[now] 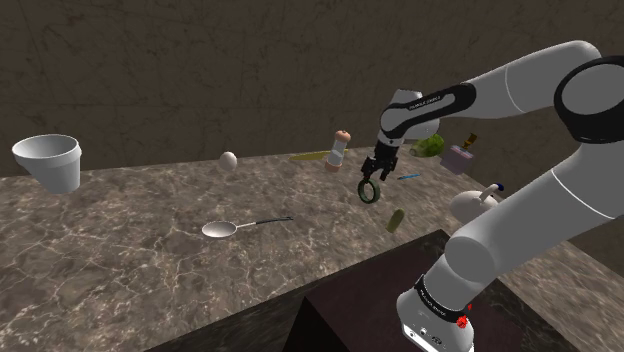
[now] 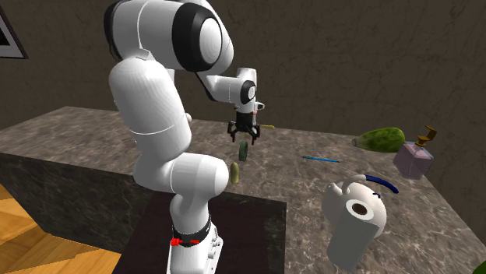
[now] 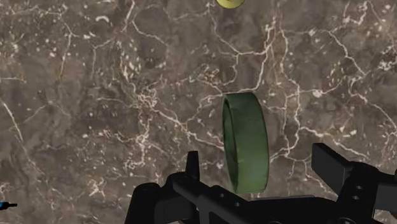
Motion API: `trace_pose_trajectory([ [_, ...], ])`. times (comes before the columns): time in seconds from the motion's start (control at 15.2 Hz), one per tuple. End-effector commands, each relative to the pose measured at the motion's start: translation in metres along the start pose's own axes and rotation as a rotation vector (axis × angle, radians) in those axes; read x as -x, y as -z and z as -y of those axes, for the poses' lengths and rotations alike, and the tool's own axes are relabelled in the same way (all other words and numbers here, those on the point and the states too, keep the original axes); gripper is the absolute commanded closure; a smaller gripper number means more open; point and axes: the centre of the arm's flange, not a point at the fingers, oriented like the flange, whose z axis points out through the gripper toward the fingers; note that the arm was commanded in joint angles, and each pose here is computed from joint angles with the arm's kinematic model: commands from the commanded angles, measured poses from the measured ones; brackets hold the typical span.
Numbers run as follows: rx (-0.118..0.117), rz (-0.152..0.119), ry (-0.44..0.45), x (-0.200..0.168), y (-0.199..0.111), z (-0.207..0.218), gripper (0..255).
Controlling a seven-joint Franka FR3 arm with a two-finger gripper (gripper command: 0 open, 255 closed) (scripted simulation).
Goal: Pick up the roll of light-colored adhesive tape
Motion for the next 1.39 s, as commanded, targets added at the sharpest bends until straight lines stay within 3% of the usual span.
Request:
trace_pose_trajectory([
  [0.0, 0.000, -0.001, 0.000, -0.002, -0.011, -0.001, 0],
  [0.33, 0.000, -0.001, 0.000, -0.003, -0.024, -0.001, 0],
  [0.4, 0.000, -0.001, 0.000, -0.003, -0.025, -0.001, 255],
  [0.99, 0.000, -0.001, 0.000, -0.003, -0.024, -0.001, 255],
  [1.32, 0.000, -0.001, 0.000, -0.001, 0.002, 0.000, 255],
])
